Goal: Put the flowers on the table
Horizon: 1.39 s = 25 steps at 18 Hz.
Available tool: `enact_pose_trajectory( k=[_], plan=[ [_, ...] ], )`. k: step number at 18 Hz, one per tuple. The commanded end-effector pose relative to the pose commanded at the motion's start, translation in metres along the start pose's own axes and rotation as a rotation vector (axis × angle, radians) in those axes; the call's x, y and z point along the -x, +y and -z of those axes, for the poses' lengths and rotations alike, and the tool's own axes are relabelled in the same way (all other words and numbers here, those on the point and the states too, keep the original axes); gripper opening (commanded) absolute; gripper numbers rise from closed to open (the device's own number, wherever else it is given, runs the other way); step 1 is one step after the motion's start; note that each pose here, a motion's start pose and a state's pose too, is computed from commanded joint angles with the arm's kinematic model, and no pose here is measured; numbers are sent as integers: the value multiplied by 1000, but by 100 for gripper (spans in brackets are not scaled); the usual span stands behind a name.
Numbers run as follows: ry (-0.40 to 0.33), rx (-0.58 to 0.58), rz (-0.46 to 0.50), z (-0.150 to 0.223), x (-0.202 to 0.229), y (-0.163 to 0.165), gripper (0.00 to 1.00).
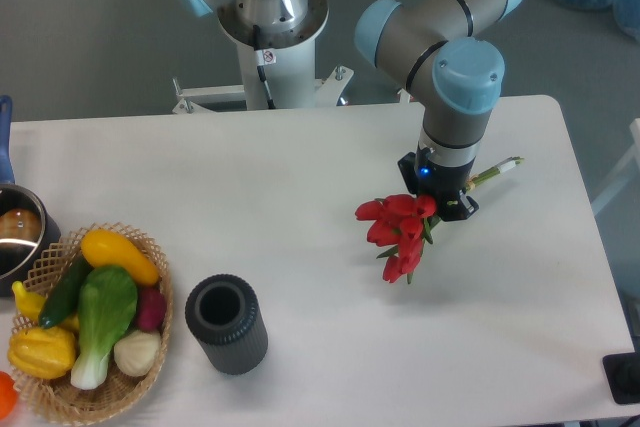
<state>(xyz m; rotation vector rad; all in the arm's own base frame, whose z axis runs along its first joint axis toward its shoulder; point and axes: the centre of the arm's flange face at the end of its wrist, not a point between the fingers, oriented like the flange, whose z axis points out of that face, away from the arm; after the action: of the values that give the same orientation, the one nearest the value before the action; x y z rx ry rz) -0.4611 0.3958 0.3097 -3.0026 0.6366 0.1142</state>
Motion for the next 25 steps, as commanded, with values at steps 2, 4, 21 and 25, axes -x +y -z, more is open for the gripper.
enact_pose_trajectory(
  k=[2, 4, 21, 25],
  plan=[
    [0, -2, -2, 0, 0, 0, 7],
    [3, 0, -1, 0, -1, -1, 10],
    [125, -39, -7, -64, -23, -39, 44],
    [128, -37, -11, -66, -24, -40, 76]
  ],
)
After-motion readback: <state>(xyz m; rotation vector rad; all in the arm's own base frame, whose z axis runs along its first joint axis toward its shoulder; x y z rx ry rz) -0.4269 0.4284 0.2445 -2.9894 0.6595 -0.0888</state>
